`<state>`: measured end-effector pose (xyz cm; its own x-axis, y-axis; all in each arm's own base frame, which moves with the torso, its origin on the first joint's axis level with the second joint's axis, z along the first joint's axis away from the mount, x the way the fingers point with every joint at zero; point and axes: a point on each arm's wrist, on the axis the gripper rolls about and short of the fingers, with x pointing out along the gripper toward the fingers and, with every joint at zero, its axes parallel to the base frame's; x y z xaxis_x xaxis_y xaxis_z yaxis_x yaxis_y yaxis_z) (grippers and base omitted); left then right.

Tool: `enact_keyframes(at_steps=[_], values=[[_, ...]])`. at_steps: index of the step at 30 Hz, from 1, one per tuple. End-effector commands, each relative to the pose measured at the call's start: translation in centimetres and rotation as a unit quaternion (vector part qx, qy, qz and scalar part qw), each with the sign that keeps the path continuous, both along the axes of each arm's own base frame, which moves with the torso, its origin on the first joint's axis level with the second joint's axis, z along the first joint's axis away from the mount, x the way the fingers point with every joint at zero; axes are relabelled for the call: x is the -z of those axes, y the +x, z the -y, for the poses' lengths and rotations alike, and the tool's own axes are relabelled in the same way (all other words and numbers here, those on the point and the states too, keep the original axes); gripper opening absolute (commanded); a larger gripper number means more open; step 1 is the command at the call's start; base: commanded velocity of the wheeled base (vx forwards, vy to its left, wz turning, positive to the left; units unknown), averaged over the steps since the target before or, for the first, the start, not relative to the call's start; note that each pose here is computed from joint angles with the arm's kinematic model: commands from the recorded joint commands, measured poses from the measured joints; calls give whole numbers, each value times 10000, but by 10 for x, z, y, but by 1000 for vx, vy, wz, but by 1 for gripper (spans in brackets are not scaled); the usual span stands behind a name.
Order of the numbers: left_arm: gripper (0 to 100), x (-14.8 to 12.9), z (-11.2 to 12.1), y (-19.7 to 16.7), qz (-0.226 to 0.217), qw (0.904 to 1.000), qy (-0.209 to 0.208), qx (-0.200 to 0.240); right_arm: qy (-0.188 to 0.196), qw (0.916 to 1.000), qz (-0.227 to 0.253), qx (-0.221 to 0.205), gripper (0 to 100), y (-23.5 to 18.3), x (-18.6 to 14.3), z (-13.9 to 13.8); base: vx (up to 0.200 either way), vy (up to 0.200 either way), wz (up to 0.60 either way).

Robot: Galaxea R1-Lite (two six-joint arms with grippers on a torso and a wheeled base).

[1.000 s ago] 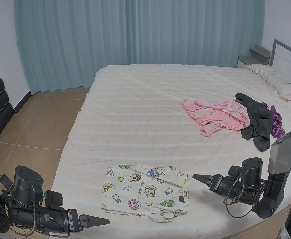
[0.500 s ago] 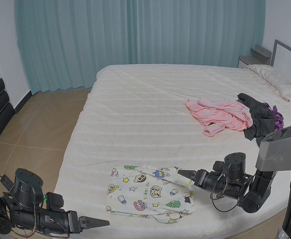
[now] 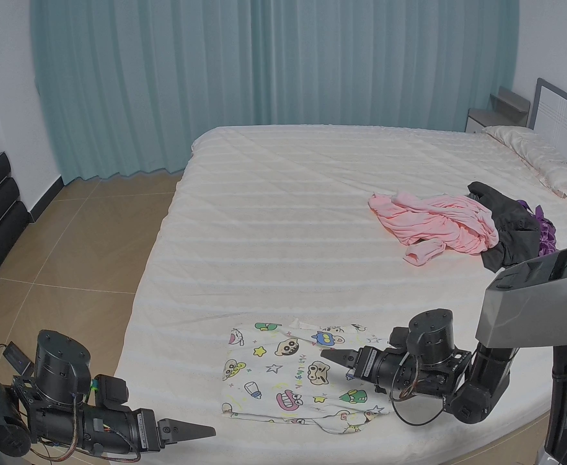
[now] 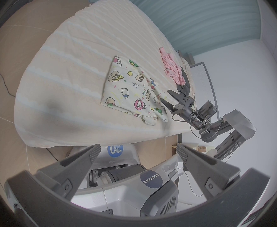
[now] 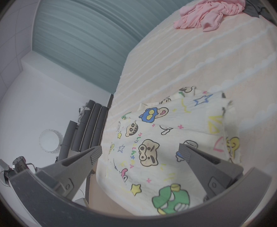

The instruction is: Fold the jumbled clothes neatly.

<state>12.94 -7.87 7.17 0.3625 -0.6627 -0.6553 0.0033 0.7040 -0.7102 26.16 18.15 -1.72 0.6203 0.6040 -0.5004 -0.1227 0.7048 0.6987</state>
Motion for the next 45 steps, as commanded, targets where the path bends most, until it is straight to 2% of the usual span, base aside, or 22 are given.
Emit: enact_keyframes(at_steps=[1, 6, 8, 10, 17, 24, 27, 29, 32, 35, 37, 40, 45], values=[[100, 8, -2, 5, -154, 9998, 84, -126, -124, 9997, -166, 87, 100, 16, 13, -5, 0, 0, 0], [100, 9, -2, 6, -163, 9997, 93, -159, -320, 9989, -257, 244, 100, 29, 13, -6, 0, 0, 0], [100, 10, -2, 7, -197, 9996, 110, -167, -559, 9970, -201, 491, 100, 40, 12, -4, 0, 0, 0], [100, 10, -3, 8, -205, 9995, 113, -190, -602, 9961, -83, 633, 100, 46, 10, -4, 0, 0, 0], [100, 11, -3, 8, -212, 9995, 116, -213, -615, 9919, 261, 1082, 100, 80, 6, 13, 0, 0, 0], [100, 11, -3, 8, -232, 9994, 127, -213, -567, 9891, 321, 1320, 100, 97, 11, 24, 0, 0, 0], [100, 12, -3, 9, -239, 9994, 130, -220, -501, 9882, 411, 1386, 100, 94, -2, 30, 0, 0, 0], [100, 12, -3, 9, -256, 9993, 131, -223, -424, 9877, 506, 1419, 100, 87, -22, 40, 0, 0, 0], [100, 13, -3, 9, -269, 9993, 138, -223, -382, 9887, 504, 1360, 100, 70, -41, 48, 0, 0, 0], [100, 14, -2, 11, -262, 9993, 135, -223, -431, 9921, 263, 1153, 100, 43, -44, 54, 0, 0, 0], [100, 15, -2, 12, -267, 9993, 132, -236, -489, 9923, 166, 1129, 100, 35, -42, 57, 0, 0, 0], [100, 18, -3, 14, -309, 9990, 151, -282, -710, 9931, -268, 889, 100, 3, -29, 59, 0, 0, 0], [100, 20, -4, 13, -268, 9991, 130, -297, -862, 9934, -644, 406, 100, -26, -16, 50, 0, 0, 0]])
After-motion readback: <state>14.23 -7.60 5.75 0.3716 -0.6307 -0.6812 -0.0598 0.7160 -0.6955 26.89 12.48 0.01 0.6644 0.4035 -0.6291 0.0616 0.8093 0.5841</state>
